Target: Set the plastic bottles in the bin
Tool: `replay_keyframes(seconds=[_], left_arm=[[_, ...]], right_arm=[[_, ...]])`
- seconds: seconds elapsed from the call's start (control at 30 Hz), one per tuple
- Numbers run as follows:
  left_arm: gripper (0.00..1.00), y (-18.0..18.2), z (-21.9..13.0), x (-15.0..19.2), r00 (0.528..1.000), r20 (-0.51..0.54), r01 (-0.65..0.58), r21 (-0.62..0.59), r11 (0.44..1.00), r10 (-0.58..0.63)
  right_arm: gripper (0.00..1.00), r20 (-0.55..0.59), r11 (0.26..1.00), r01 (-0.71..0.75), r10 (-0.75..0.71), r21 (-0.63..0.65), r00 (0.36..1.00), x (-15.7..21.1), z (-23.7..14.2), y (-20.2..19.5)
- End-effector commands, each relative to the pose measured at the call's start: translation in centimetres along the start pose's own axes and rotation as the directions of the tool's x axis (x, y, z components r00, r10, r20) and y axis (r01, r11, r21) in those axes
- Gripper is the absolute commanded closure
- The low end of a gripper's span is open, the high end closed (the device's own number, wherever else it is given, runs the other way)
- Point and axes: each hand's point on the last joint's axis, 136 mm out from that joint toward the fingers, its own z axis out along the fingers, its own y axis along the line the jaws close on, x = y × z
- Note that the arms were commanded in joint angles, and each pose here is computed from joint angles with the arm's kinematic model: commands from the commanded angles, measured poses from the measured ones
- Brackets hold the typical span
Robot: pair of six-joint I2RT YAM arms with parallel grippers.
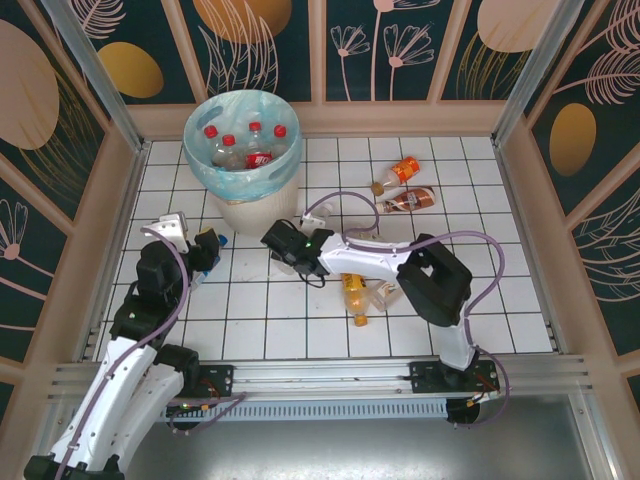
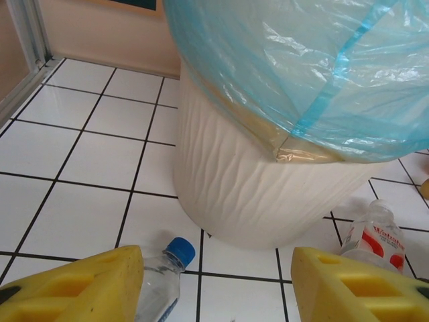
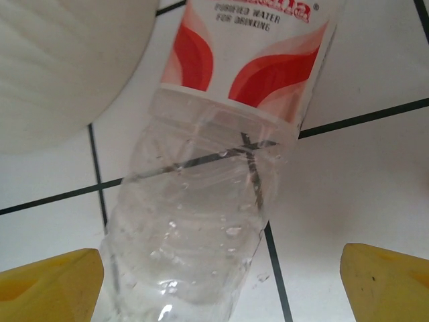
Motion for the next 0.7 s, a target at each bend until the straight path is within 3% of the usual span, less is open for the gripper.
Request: replay_keyframes(seconds=[0.0, 0.27, 0.67], left_arm=[[0.39, -0.5, -0.2, -0.6, 0.999, 0.039, -0.001, 0.030, 1.000, -0.001], [0.39, -0.3, -0.5, -0.7, 0.999, 0.047, -0.009, 0.027, 1.000, 0.008], [0.38, -0.5, 0.1, -0.7, 0.999, 0.037, -0.025, 0.025, 0.999, 0.024]], right_arm=[[0.09, -0.008, 0.999, -0.040, 0.040, 0.012, 0.999, -0.3, 1.0, 0.1], [0.18, -0.065, 0.999, -0.041, 0.042, 0.018, 0.997, 0.7, 2.5, -1.2], [0.17, -0.139, 0.998, -0.067, 0.066, 0.000, 0.988, 2.1, 3.6, -2.0]])
